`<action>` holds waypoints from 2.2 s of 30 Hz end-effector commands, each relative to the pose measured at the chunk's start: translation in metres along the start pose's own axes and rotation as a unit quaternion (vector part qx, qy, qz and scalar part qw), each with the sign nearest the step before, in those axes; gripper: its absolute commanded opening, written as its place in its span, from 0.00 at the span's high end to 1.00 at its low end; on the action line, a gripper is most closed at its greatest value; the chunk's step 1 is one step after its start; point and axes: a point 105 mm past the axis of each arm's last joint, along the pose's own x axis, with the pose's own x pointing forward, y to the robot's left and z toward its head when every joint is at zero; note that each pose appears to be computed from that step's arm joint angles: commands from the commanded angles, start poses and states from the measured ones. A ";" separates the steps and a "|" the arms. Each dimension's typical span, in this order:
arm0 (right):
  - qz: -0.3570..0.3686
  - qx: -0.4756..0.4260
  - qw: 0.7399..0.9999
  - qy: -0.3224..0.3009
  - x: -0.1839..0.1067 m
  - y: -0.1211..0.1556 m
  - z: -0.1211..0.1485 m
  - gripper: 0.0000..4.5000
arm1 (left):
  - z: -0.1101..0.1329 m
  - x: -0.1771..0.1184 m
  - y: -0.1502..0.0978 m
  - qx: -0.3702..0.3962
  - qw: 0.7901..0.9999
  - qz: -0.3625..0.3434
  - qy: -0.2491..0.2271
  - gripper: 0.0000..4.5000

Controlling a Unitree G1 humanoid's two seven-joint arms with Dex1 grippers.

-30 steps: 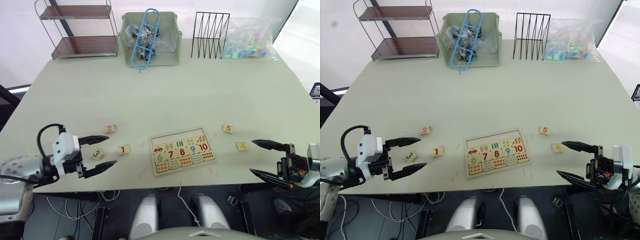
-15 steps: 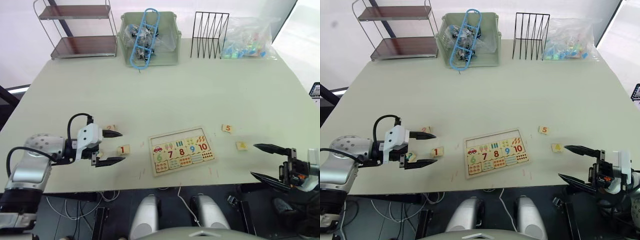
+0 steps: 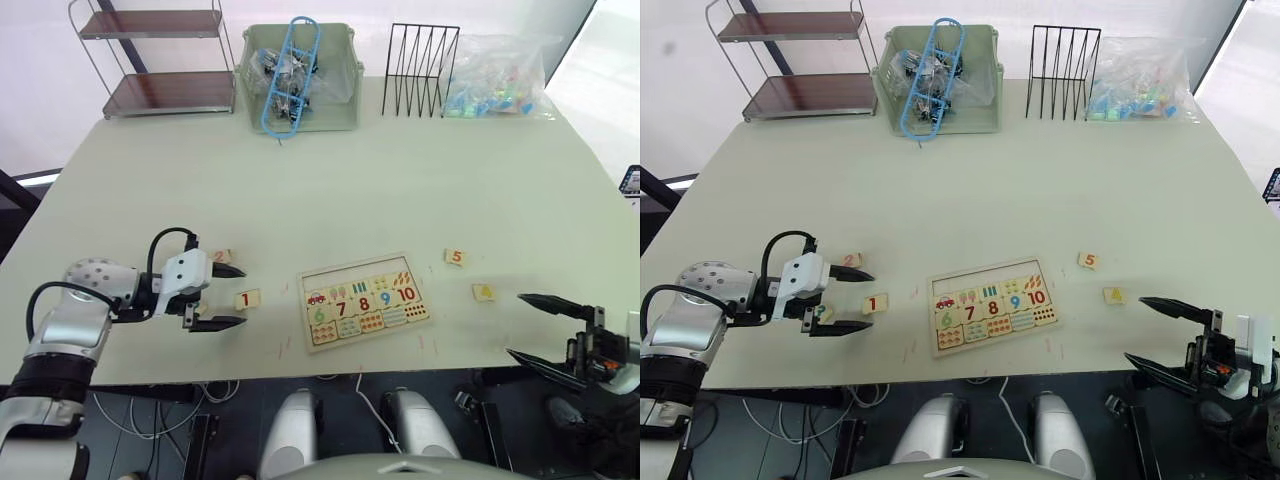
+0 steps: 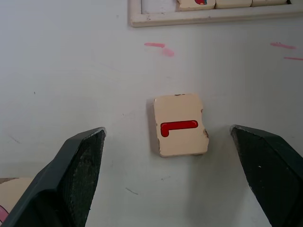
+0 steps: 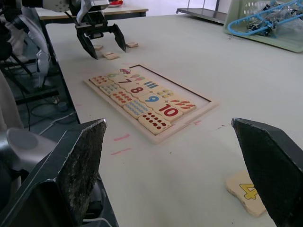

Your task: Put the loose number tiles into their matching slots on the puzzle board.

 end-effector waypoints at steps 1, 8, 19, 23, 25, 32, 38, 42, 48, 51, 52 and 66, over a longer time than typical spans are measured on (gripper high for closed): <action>-0.006 -0.020 1.000 -0.007 -0.004 -0.001 0.007 0.01 | 0.001 0.001 0.001 0.007 1.000 0.000 -0.003 0.00; -0.010 -0.022 1.000 -0.005 -0.006 -0.001 0.006 0.00 | 0.000 0.004 0.002 -0.004 1.000 0.006 -0.012 0.51; -0.011 -0.023 1.000 -0.006 -0.007 0.000 0.006 0.00 | 0.002 0.007 -0.001 0.004 1.000 0.005 -0.018 0.80; -0.013 -0.022 1.000 -0.009 -0.006 0.001 0.006 0.00 | 0.009 0.006 0.000 0.008 0.999 0.009 -0.030 0.80; -0.014 -0.022 1.000 -0.009 -0.006 0.001 0.006 0.00 | 0.013 0.004 0.001 0.010 0.999 0.011 -0.033 0.80; -0.018 -0.023 1.000 -0.010 -0.005 0.001 0.008 0.00 | 0.036 -0.001 0.000 0.008 0.999 0.004 -0.044 0.80; -0.016 -0.026 0.999 -0.012 0.000 0.003 0.010 0.00 | 0.077 0.003 -0.004 -0.052 0.995 -0.027 -0.084 0.80; -0.015 -0.032 0.999 -0.026 0.008 0.003 0.016 0.00 | 0.096 0.005 -0.001 -0.054 0.995 -0.025 -0.086 0.80; -0.026 -0.036 0.998 -0.047 0.021 0.004 0.024 0.00 | 0.114 0.012 0.011 -0.008 0.997 0.004 -0.070 0.80; -0.034 -0.038 0.997 -0.056 0.025 0.004 0.029 0.00 | 0.122 0.017 0.013 0.006 0.998 0.010 -0.064 0.80; -0.035 -0.039 0.997 -0.057 0.026 0.004 0.030 0.00 | 0.125 0.019 0.013 0.010 0.998 0.013 -0.060 0.80; -0.037 -0.048 0.995 -0.077 0.039 0.004 0.036 0.00 | 0.140 0.041 0.006 0.018 0.999 -0.011 0.026 0.80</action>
